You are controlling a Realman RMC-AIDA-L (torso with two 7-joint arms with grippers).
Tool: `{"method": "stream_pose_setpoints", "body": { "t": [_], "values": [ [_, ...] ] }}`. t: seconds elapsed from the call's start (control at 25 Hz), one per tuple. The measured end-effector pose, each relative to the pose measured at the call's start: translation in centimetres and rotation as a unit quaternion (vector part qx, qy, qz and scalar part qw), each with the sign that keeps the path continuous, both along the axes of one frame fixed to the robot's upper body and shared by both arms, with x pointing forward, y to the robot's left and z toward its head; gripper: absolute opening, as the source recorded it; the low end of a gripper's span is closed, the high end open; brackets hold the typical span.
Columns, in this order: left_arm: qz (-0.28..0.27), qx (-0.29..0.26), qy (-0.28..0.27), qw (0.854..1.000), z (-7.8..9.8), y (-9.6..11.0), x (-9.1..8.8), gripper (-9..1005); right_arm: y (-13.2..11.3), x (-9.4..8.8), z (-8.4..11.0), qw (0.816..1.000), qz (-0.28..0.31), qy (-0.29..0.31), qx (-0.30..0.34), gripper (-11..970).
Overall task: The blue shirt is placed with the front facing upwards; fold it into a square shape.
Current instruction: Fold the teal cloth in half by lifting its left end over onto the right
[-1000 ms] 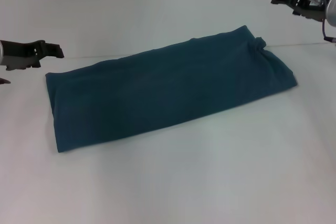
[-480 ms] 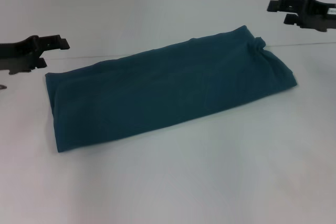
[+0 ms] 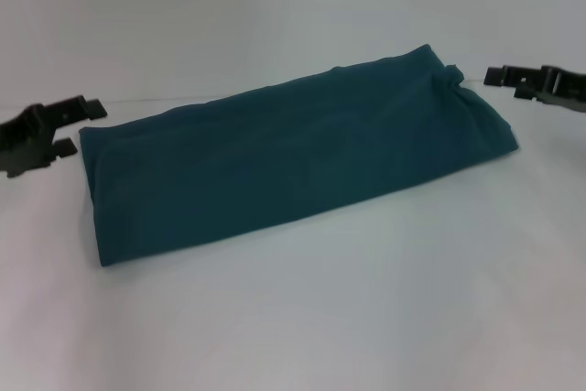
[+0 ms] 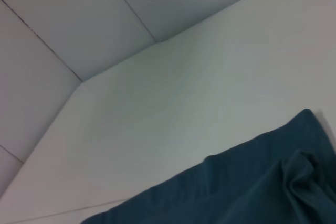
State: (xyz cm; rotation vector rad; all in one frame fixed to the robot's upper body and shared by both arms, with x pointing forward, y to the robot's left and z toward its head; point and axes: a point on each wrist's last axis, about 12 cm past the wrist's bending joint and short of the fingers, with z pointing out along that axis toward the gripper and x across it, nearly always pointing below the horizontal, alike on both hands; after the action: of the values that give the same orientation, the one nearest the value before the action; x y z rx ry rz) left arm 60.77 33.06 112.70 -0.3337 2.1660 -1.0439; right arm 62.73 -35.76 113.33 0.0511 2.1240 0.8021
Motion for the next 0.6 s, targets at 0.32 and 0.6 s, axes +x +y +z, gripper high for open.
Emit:
{"method": "stream_pose_setpoints", "body": {
  "t": [0.32, 0.6],
  "values": [
    [-0.02, -0.034, 0.023, 0.999, -0.9, 0.1, -1.6, 890, 1.3, -0.7, 0.0, 0.998, 0.051, 0.008, 0.024, 784],
    [-0.023, -0.058, 0.044, 0.997, -1.8, 1.0, -3.5, 891, 1.6, -1.9, -0.2, 0.995, 0.085, 0.02, 0.043, 784]
  ]
}}
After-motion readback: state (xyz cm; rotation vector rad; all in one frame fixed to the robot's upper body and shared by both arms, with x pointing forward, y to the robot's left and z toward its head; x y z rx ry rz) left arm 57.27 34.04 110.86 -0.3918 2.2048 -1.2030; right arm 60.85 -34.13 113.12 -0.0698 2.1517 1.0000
